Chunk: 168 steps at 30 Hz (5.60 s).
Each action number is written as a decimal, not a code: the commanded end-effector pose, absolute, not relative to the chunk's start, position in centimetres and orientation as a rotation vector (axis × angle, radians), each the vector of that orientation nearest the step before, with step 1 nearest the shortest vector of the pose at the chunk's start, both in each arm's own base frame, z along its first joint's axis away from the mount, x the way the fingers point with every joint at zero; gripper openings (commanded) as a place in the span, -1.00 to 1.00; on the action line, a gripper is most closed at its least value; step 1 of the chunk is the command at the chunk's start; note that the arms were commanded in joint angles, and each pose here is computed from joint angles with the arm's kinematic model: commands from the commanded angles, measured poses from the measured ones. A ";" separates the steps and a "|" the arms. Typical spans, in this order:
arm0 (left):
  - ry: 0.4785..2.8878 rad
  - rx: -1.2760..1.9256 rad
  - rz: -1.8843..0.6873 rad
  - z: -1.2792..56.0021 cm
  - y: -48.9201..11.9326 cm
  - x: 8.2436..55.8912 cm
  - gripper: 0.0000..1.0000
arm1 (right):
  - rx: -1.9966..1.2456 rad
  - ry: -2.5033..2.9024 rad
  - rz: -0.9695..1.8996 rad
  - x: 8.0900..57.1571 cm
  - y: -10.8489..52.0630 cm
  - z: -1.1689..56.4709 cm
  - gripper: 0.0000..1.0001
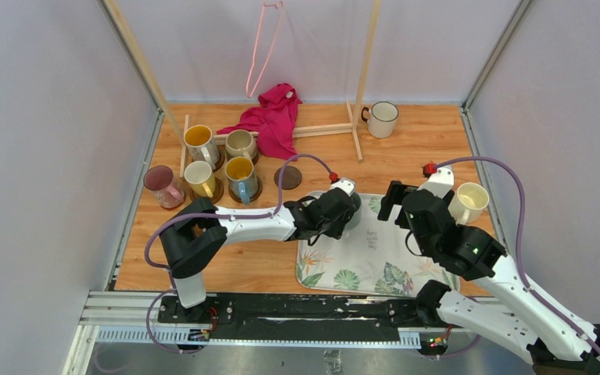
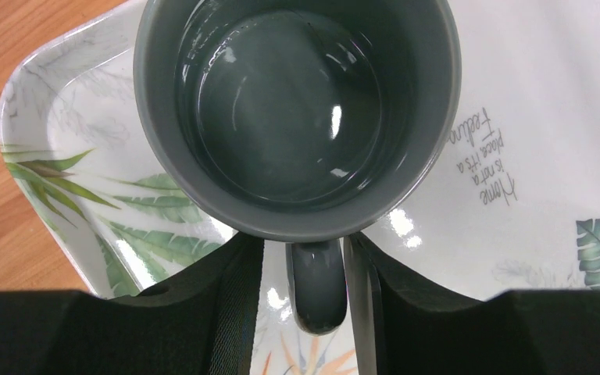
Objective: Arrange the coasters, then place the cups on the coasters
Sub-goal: Pick up the cup from the tray, then place the cup on the coaster.
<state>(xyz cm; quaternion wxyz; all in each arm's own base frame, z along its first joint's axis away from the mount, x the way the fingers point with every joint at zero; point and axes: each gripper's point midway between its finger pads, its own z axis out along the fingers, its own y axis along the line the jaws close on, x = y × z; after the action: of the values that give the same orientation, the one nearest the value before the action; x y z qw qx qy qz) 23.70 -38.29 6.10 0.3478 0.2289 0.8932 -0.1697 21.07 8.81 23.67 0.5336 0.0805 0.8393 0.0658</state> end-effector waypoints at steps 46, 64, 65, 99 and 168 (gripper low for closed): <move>2.149 -0.038 -0.144 14.3 -17.7 20.6 -1.00 | 0.095 2.031 0.110 22.1 9.8 22.3 1.00; 2.188 -0.377 0.063 10.7 -9.4 20.5 -1.00 | 0.089 2.034 0.113 22.4 10.0 22.0 1.00; 2.182 -0.390 0.073 10.8 -9.0 20.6 -1.00 | 0.089 2.035 0.113 22.4 10.0 22.0 1.00; 2.169 -0.820 0.272 6.8 -0.6 20.8 -1.00 | 0.071 2.050 0.104 22.5 9.9 21.7 1.00; 2.133 0.422 -0.563 23.8 -18.5 25.2 1.00 | 0.657 2.188 -0.067 24.4 0.5 14.6 1.00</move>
<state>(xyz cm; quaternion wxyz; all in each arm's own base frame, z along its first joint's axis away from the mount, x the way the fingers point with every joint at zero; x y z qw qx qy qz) 26.04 -16.27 22.38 0.4404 0.1036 0.8734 -0.1805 25.02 2.28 16.55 0.4354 0.2222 0.8723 -0.0108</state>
